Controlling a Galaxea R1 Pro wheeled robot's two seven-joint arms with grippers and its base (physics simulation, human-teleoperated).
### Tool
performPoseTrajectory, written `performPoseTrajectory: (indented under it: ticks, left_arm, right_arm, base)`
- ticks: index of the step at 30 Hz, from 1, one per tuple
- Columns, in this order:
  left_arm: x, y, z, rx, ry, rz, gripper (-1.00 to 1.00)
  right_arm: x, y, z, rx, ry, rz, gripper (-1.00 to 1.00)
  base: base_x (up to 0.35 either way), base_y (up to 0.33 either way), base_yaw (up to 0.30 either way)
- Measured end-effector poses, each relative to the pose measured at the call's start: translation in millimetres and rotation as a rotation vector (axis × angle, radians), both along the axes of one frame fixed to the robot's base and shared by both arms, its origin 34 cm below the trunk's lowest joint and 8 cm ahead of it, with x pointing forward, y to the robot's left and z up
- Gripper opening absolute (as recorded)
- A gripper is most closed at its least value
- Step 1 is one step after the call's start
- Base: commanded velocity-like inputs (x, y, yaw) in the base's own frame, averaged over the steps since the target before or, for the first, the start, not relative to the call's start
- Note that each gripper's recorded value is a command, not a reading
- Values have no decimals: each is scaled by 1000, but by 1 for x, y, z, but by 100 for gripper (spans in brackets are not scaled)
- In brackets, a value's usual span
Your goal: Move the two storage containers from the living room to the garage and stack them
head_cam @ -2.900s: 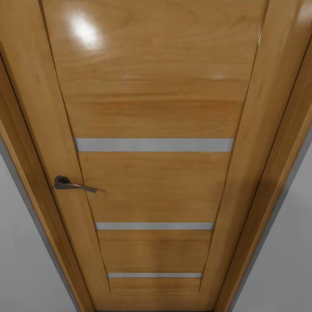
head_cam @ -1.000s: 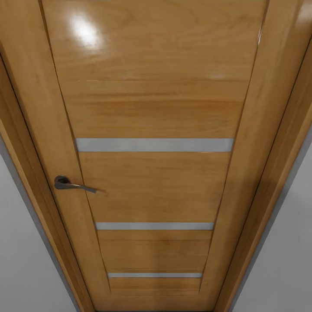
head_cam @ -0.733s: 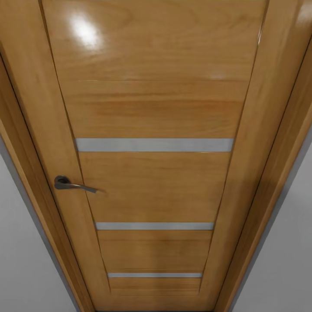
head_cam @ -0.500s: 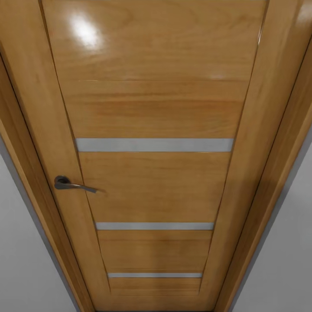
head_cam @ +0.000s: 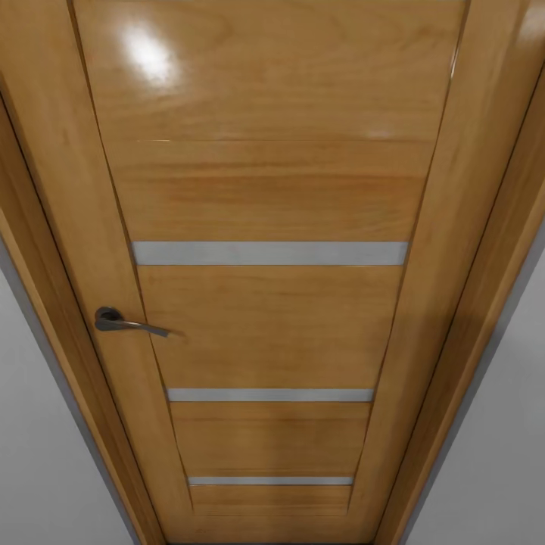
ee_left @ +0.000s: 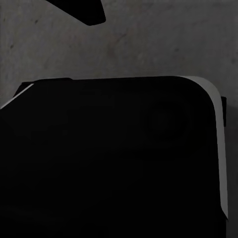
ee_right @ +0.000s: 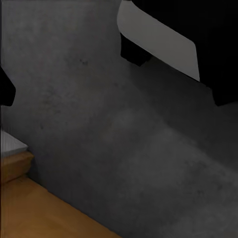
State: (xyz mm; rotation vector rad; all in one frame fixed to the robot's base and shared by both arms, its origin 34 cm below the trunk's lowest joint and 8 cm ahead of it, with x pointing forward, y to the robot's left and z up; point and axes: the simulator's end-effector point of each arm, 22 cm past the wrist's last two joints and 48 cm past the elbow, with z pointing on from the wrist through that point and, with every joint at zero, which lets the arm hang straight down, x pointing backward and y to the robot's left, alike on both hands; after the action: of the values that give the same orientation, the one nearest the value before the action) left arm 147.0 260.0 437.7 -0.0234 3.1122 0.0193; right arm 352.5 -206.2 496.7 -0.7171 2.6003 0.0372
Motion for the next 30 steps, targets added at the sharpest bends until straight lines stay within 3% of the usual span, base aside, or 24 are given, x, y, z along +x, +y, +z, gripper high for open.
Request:
performPoseTrajectory:
  ticks: [6, 11, 18, 25, 30]
  left_arm:
    - [0, 0, 0, 0, 0, 0, 100]
    - [0, 0, 0, 0, 0, 0, 100]
    - [0, 0, 0, 0, 0, 0, 100]
    - [0, 0, 0, 0, 0, 0, 100]
    - [0, 0, 0, 0, 0, 0, 100]
  right_arm:
    - [28, 14, 19, 30, -61, 6, 100]
    - [39, 19, 27, 31, -66, 6, 100]
    - [55, 11, 33, 24, -69, 18, 100]
    - [78, 27, 47, 128, -50, 99, 100]
    - [104, 47, 78, 181, -95, 140, 100]
  base:
    - [0, 0, 0]
    - [0, 0, 0]
    - [0, 0, 0]
    - [0, 0, 0]
    - [0, 0, 0]
